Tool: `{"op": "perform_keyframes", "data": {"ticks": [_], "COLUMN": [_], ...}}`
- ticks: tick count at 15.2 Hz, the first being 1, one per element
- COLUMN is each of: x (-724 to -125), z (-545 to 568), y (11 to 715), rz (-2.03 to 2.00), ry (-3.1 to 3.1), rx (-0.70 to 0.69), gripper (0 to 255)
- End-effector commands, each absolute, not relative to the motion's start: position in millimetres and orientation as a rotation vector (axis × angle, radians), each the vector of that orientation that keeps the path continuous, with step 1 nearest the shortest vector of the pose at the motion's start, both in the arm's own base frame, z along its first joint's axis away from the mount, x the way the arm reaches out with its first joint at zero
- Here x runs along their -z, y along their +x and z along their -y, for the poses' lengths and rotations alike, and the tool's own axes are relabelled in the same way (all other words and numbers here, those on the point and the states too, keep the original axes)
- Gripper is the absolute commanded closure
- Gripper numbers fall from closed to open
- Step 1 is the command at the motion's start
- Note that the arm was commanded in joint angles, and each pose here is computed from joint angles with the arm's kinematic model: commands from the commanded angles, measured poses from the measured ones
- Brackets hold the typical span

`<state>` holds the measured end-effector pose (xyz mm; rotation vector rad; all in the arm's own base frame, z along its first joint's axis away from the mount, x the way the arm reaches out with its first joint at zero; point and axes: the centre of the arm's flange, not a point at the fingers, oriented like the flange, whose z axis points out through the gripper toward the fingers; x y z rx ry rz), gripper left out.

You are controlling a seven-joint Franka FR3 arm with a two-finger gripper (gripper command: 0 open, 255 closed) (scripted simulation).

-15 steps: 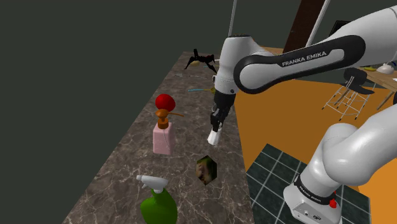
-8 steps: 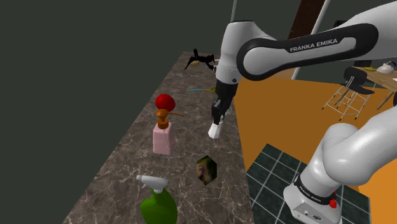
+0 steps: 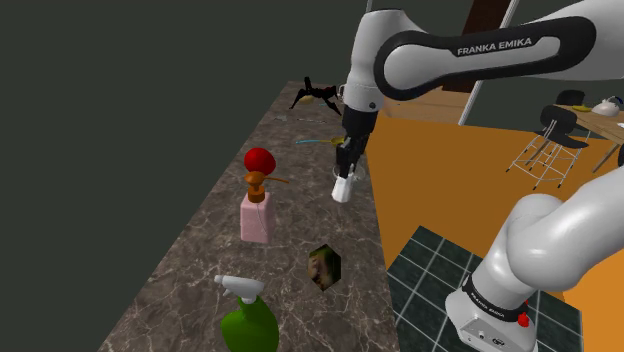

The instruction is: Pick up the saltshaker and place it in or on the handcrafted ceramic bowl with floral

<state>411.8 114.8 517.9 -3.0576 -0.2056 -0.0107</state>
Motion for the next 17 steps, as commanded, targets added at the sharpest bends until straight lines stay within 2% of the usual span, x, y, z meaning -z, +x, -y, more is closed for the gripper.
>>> {"op": "perform_keyframes", "data": {"ticks": [1, 17], "x": [-521.2, -548.4], "z": [-94.4, 91.9], "y": [421.5, 517.2], "rz": [0.207, 0.207], "ry": [-3.058, -3.058], "rx": [0.011, 0.011], "gripper": [255, 255]}}
